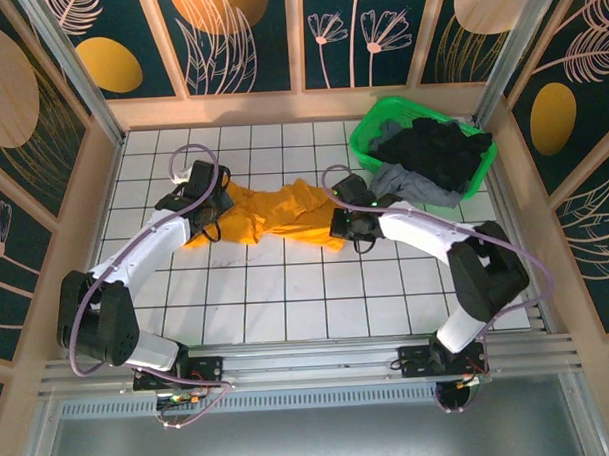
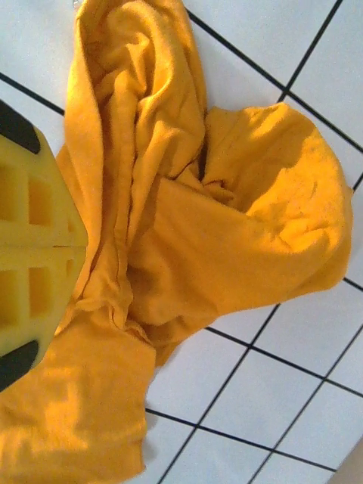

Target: Fold and stack the t-shirts

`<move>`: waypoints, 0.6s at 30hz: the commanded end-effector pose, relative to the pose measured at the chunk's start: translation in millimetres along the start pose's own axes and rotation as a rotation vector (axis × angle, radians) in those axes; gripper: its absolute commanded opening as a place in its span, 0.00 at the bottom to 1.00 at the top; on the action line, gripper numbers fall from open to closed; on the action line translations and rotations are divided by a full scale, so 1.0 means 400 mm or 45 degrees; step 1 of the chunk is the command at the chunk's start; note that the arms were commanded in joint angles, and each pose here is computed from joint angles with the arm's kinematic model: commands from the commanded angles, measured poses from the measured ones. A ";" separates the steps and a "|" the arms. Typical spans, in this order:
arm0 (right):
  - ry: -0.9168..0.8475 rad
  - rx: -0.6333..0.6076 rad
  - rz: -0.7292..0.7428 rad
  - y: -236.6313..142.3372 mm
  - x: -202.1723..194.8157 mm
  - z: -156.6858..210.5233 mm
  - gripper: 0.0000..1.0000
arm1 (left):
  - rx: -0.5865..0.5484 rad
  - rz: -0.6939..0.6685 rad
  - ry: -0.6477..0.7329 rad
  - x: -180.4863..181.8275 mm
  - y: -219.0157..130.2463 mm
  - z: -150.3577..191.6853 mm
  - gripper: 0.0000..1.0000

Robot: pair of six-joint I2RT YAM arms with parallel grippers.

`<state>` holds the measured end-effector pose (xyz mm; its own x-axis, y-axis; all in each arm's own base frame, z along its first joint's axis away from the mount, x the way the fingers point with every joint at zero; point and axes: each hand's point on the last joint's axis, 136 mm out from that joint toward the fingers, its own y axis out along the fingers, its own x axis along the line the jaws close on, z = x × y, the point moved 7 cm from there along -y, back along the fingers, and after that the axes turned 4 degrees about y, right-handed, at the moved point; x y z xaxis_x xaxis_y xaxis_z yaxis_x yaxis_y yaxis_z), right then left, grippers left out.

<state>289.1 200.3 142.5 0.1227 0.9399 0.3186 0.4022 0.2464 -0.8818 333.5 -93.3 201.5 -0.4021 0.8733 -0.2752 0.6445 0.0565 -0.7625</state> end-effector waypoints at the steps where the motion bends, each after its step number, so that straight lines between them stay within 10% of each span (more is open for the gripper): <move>1: -0.007 -0.007 0.201 -0.046 -0.100 0.029 0.00 | 0.127 0.005 0.010 0.014 0.006 0.039 0.27; 12: 0.049 0.040 0.227 -0.079 -0.198 0.112 0.00 | 0.522 0.077 0.038 0.053 0.058 0.218 0.59; 18: 0.050 0.056 0.197 -0.064 -0.180 0.105 0.00 | 0.547 0.084 -0.226 0.066 0.086 0.265 0.75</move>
<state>228.5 133.3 127.5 0.2133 0.9614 0.1740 0.3400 0.0939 -0.9357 274.6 -112.9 112.8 -0.4115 0.8551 -0.3154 0.3489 -0.1719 -0.9213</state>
